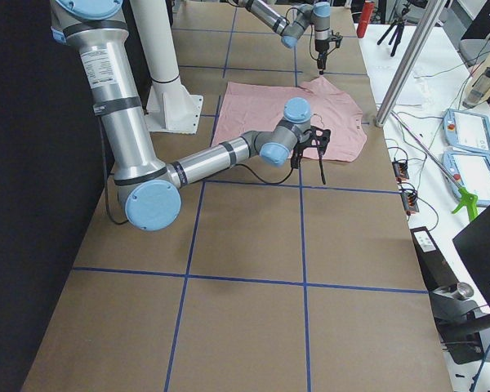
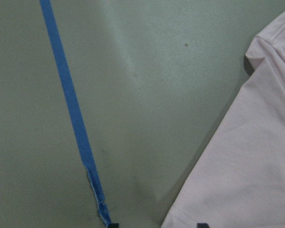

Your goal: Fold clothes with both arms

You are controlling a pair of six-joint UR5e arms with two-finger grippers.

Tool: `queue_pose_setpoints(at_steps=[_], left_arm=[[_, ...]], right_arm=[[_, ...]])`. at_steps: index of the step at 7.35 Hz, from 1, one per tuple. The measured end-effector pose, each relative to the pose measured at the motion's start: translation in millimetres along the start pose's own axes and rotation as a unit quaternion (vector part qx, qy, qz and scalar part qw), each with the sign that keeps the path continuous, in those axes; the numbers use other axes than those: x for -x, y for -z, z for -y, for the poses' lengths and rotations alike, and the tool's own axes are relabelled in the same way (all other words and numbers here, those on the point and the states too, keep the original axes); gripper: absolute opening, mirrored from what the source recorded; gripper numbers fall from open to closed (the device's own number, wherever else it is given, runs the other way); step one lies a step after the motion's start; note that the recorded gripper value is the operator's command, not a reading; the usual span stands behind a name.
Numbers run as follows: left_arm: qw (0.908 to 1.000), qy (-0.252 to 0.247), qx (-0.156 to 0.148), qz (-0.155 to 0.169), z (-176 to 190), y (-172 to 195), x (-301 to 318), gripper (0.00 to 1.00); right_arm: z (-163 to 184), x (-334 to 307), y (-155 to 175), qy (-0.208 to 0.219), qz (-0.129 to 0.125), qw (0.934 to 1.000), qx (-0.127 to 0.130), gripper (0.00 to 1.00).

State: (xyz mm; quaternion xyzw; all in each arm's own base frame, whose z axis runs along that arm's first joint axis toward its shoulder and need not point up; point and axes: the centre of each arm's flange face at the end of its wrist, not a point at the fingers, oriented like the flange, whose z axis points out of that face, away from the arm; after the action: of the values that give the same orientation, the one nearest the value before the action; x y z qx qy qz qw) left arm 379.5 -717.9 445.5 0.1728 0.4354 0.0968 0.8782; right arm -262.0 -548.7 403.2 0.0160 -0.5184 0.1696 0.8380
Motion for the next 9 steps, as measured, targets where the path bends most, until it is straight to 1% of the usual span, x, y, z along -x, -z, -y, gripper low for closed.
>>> queue_pose_setpoints(at_steps=[1, 2, 3, 4, 6, 7, 9], left_arm=[[1.0000, -0.003, -0.002, -0.001, -3, -5, 0, 0.55], [1.0000, -0.006, -0.003, -0.002, -4, -8, -1, 0.45], [1.0000, -0.007, -0.004, -0.004, -5, -10, -2, 0.32], [1.0000, -0.008, -0.004, -0.004, -5, -11, -3, 0.25], [0.9999, -0.011, -0.003, -0.007, -7, -13, -7, 0.05], [0.9999, -0.014, -0.004, -0.009, -8, -15, -9, 0.00], [0.9998, -0.013, -0.009, -0.014, -8, -13, -13, 0.00]], right_arm=[[0, 0, 0, 0.000, 0.000, 1.0000, 0.000, 1.00], [0, 0, 1, 0.000, 0.000, 1.0000, 0.000, 1.00], [0, -1, 0, -0.001, 0.000, 1.0000, -0.001, 1.00], [0, -1, 0, -0.001, -0.001, 1.0000, -0.001, 1.00], [1, -2, -1, -0.001, -0.002, 1.0000, -0.002, 1.00], [1, -2, -1, -0.001, -0.002, 1.0000, -0.002, 1.00], [1, -3, -3, -0.002, -0.004, 1.0000, -0.001, 1.00]])
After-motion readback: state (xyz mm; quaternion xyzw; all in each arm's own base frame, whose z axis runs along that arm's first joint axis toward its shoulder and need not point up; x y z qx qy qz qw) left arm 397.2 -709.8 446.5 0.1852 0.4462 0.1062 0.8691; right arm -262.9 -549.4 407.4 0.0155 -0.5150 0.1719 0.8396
